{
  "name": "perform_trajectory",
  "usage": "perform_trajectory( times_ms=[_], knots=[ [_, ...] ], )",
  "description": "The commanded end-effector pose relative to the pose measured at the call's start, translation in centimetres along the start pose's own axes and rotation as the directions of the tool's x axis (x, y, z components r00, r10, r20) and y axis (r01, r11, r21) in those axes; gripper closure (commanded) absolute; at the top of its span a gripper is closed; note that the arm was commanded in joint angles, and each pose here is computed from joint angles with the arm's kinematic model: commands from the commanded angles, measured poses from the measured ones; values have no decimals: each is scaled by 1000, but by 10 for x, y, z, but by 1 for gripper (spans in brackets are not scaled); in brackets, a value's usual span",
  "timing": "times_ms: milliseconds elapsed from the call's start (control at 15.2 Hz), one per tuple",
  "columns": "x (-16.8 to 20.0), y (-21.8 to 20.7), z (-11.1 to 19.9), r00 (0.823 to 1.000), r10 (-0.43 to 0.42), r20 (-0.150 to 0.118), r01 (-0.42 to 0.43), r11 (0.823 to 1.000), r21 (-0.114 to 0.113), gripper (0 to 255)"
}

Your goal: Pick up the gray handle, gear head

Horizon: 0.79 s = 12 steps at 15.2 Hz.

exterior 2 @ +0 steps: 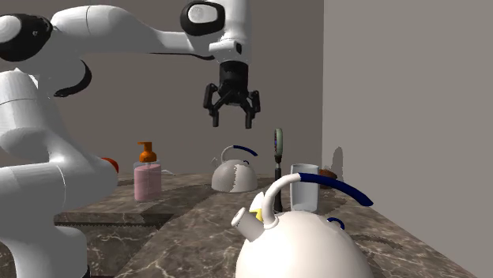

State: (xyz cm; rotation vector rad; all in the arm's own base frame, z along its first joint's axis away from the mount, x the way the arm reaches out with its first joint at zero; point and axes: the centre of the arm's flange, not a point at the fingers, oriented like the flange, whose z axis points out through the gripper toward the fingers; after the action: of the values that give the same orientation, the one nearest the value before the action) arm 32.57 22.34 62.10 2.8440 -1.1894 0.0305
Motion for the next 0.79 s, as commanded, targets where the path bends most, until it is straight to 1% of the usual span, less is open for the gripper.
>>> perform_trajectory(
  times_ms=[0, 132, 264, 396, 594, 726],
  knots=[
    [-5, -26, -4, 995, 105, -2, -105, 995, 1, 0],
    [-7, -52, -9, 980, 199, -6, -199, 980, 1, 0],
    [-7, -78, -13, 957, 291, -11, -291, 957, 1, 0],
    [-4, -104, -18, 924, 381, -15, -381, 925, 2, 0],
    [5, -141, -24, 863, 504, -20, -504, 863, 4, 0],
    [4, -142, -14, 863, 504, -20, -504, 863, 4, 0]
  ],
)
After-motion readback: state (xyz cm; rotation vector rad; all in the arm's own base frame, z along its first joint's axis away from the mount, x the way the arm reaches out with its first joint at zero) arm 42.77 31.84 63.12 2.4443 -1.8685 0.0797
